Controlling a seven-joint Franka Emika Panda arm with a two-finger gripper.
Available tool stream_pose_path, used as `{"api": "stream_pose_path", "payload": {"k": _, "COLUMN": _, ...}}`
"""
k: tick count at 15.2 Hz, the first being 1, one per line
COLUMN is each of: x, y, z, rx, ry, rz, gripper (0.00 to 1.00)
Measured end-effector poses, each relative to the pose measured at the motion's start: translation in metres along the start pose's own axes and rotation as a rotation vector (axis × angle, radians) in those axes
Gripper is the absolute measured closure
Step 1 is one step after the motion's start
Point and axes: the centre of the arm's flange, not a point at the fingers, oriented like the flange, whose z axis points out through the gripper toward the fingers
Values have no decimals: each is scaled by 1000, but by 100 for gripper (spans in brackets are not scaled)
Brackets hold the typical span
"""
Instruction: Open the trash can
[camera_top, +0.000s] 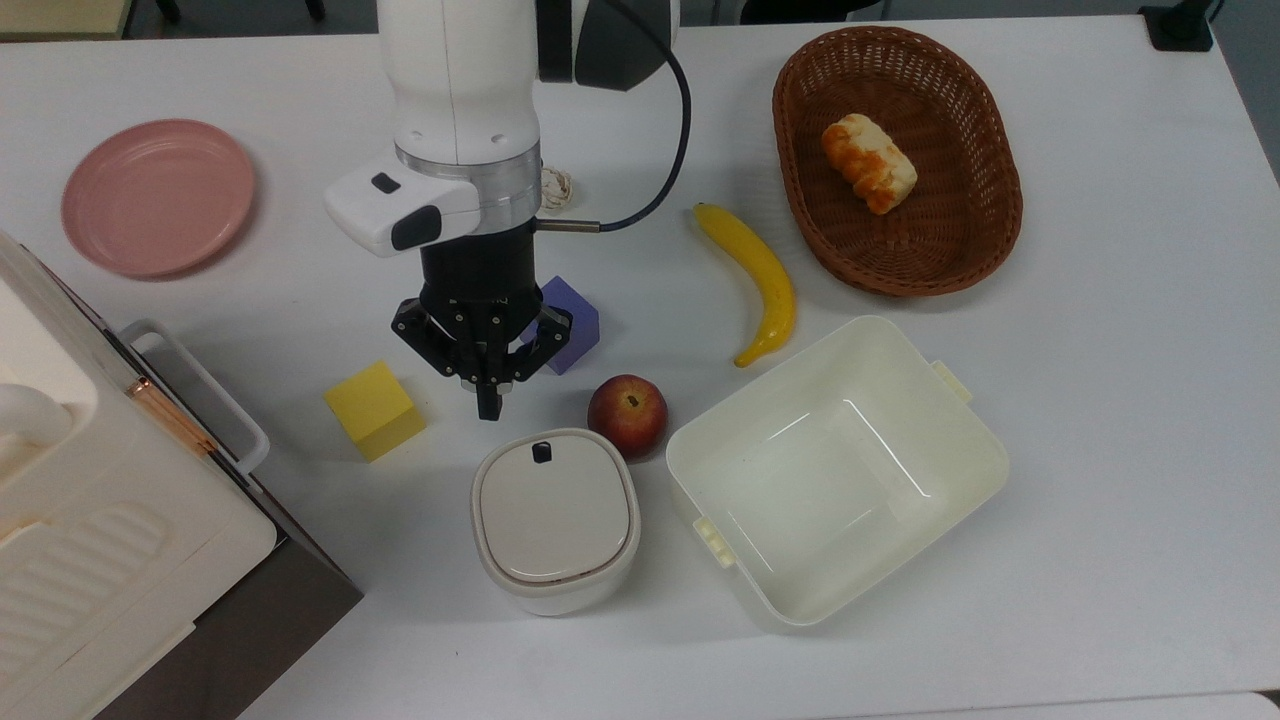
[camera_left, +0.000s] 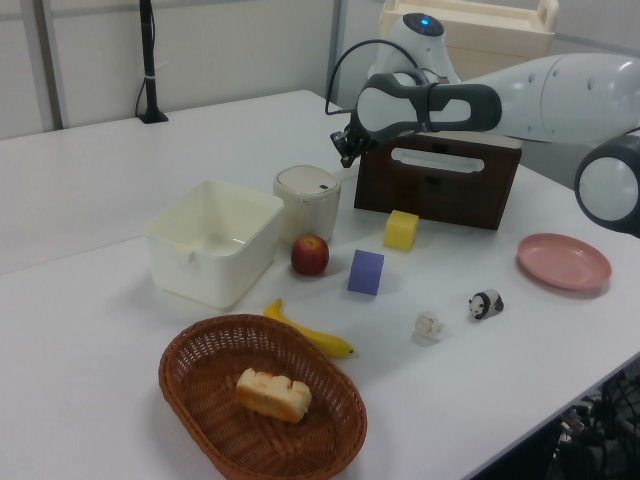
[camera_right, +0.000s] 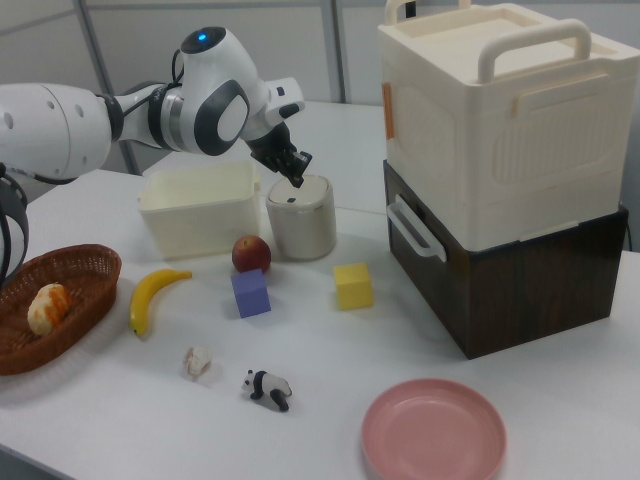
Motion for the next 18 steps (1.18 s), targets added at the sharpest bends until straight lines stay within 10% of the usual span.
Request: {"api": "stream_pose_path", "payload": {"k": 18, "x": -6, "y": -30, "z": 34, "rx": 26, "ry": -17, "rz": -33, "gripper": 99}}
